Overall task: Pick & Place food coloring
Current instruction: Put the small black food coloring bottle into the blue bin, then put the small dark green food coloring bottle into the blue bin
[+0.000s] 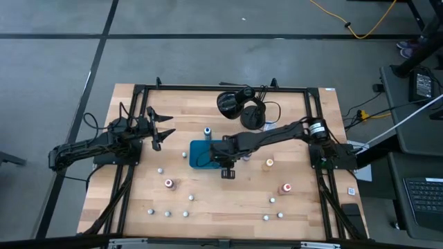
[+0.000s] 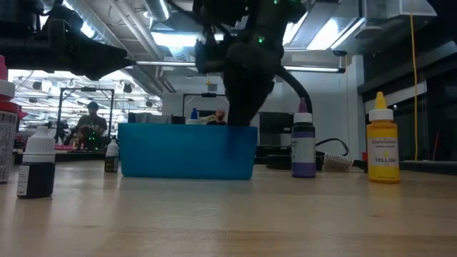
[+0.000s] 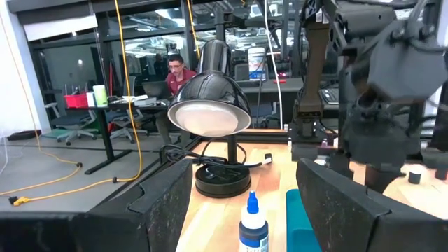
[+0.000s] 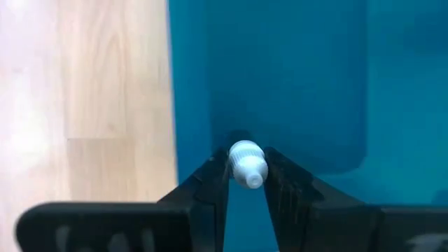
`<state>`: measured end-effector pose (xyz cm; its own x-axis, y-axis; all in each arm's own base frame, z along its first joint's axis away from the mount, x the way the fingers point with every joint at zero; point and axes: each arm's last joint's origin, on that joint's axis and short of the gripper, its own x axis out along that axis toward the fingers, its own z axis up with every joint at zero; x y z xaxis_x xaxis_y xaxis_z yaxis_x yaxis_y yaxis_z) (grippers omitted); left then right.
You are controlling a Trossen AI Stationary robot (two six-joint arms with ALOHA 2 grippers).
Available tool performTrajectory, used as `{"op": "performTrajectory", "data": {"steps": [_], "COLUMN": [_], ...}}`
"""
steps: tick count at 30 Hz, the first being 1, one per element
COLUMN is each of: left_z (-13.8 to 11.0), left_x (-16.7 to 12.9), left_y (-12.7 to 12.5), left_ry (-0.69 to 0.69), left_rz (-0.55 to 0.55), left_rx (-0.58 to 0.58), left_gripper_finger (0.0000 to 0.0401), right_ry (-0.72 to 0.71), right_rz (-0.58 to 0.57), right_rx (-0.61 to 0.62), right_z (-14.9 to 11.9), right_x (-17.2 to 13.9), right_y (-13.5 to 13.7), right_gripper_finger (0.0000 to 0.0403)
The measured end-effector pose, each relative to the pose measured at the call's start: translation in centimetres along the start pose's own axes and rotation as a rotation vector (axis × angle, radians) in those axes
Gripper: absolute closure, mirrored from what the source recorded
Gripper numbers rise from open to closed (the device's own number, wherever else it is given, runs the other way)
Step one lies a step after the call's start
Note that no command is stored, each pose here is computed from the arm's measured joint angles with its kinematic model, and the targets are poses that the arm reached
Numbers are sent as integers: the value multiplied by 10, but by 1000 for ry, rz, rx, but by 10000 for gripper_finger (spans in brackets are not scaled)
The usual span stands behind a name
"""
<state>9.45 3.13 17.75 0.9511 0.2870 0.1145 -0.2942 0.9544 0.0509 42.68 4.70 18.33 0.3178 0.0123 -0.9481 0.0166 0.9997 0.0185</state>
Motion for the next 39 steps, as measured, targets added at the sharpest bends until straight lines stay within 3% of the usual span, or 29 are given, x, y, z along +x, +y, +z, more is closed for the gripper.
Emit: {"op": "performTrajectory", "data": {"steps": [17,29,39], "left_z": [0,0,0], "left_x": [0,0,0], "left_y": [0,0,0], "left_ry": [1,0,1], "left_rz": [0,0,0], "left_rx": [0,0,0], "left_gripper_finger": [150,150,150], "right_ry": [24,48,42], "right_rz": [2,33,34], "right_rx": [-8,-57,-56], "right_z": [-2,-4,3], "right_x": [11,11,1], "right_y": [3,4,5], "right_gripper_finger": [318,265,258]}}
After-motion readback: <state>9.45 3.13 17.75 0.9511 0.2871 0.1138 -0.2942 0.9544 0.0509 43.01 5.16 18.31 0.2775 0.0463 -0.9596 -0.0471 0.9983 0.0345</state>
